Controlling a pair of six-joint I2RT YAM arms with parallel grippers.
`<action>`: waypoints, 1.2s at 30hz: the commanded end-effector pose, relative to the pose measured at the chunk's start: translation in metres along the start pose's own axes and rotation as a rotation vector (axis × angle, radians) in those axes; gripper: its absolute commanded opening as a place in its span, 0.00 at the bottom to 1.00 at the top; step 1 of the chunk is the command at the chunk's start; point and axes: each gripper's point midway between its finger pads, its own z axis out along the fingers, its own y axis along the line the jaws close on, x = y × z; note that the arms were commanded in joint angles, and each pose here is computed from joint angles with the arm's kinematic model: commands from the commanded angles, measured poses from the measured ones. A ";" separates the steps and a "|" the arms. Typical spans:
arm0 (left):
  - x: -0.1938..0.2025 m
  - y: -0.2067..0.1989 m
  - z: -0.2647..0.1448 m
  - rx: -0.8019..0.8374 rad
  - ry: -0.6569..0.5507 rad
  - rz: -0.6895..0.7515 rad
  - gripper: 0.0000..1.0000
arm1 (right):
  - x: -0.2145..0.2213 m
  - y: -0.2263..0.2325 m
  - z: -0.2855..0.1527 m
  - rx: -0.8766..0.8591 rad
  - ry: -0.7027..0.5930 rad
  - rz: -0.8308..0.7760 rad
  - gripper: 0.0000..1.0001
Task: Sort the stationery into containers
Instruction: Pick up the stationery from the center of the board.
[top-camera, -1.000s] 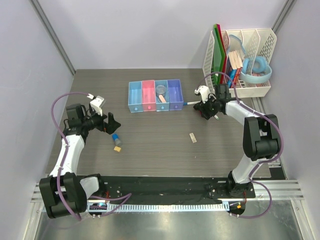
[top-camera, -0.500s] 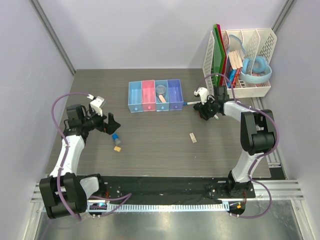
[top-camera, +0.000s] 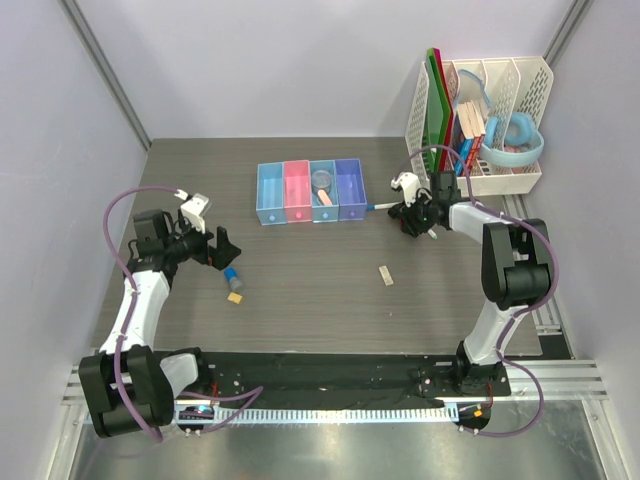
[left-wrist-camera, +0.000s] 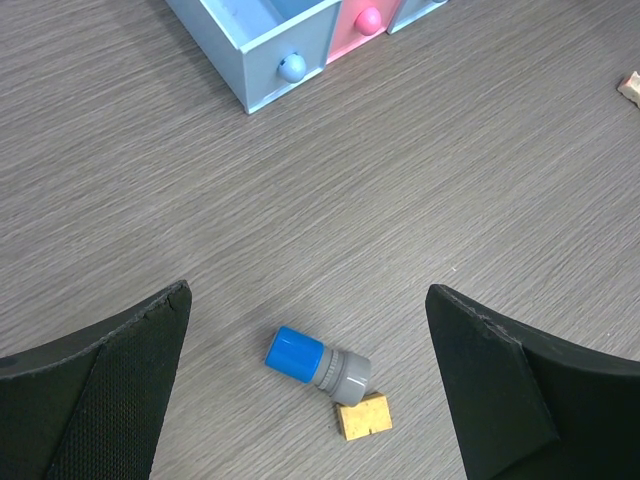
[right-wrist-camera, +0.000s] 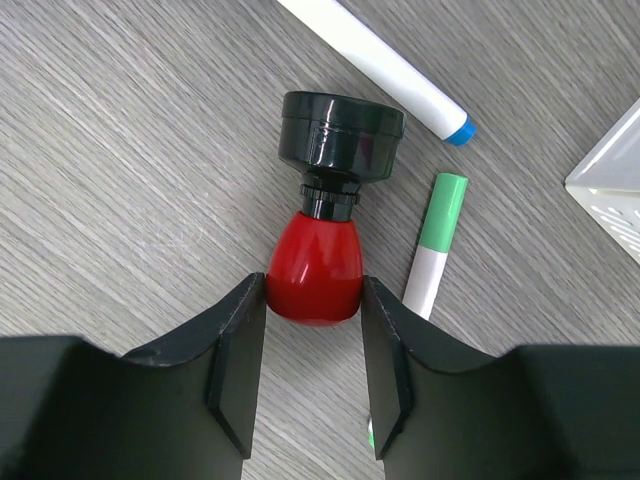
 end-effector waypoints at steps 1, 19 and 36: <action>-0.005 0.001 -0.002 -0.008 -0.022 0.034 1.00 | -0.012 -0.005 0.003 0.006 -0.045 0.005 0.41; -0.005 -0.002 0.000 0.008 -0.029 0.033 1.00 | -0.042 0.000 -0.059 0.055 -0.101 -0.015 0.37; -0.075 -0.055 0.006 0.219 -0.082 0.201 1.00 | -0.103 0.111 -0.114 -0.105 -0.164 -0.268 0.36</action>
